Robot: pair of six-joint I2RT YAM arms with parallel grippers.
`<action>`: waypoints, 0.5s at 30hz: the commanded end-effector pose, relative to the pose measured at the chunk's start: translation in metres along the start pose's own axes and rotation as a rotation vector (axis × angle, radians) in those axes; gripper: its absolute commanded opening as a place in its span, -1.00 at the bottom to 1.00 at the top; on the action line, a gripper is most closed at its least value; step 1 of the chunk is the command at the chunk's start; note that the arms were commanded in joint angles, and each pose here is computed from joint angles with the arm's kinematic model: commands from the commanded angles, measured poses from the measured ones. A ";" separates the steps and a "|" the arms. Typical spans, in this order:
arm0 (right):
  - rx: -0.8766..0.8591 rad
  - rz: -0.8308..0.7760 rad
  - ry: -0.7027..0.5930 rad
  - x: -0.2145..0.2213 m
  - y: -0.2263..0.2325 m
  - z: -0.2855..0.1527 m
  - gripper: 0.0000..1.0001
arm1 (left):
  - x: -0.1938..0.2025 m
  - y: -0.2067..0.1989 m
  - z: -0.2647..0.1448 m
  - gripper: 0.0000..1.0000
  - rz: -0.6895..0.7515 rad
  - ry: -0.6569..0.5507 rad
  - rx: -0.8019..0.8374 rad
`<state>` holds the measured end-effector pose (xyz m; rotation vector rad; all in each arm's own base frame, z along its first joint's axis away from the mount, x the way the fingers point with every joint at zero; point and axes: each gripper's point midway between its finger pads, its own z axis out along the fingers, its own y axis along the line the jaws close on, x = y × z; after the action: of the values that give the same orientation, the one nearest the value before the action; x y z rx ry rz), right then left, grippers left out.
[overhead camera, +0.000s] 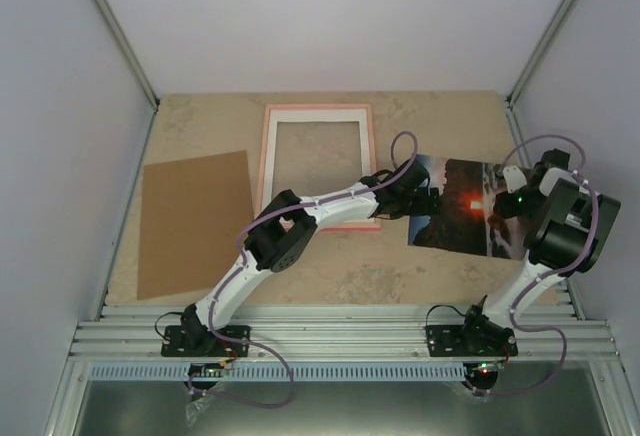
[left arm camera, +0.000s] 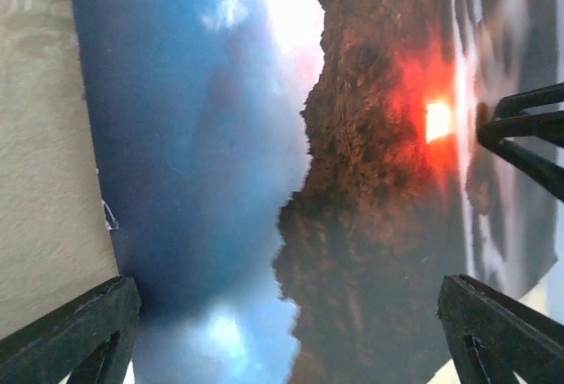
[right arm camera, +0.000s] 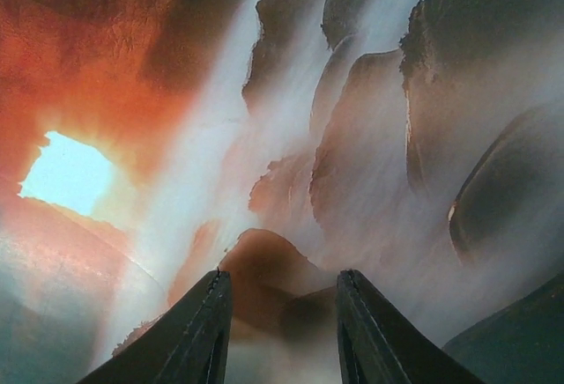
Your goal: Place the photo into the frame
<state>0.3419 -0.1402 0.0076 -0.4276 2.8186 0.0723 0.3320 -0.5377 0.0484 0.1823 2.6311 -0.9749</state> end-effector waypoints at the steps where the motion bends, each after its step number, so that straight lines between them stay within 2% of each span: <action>1: -0.104 0.014 0.234 0.063 0.029 0.049 -0.31 | 0.041 0.032 0.037 0.89 -0.114 0.150 -0.019; 6: -0.144 0.003 0.265 0.064 0.039 0.058 -0.35 | 0.048 0.022 0.052 0.91 -0.142 0.198 0.061; 9: -0.163 -0.007 0.279 0.065 0.046 0.063 -0.38 | 0.037 0.006 0.050 0.98 -0.129 0.166 0.137; 15: -0.173 -0.020 0.282 0.062 0.051 0.066 -0.39 | 0.011 -0.028 0.036 0.99 -0.116 0.079 0.275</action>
<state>0.3587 -0.1345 0.0058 -0.4745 2.8100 0.0776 0.3318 -0.5808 0.0605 0.1642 2.5509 -1.3579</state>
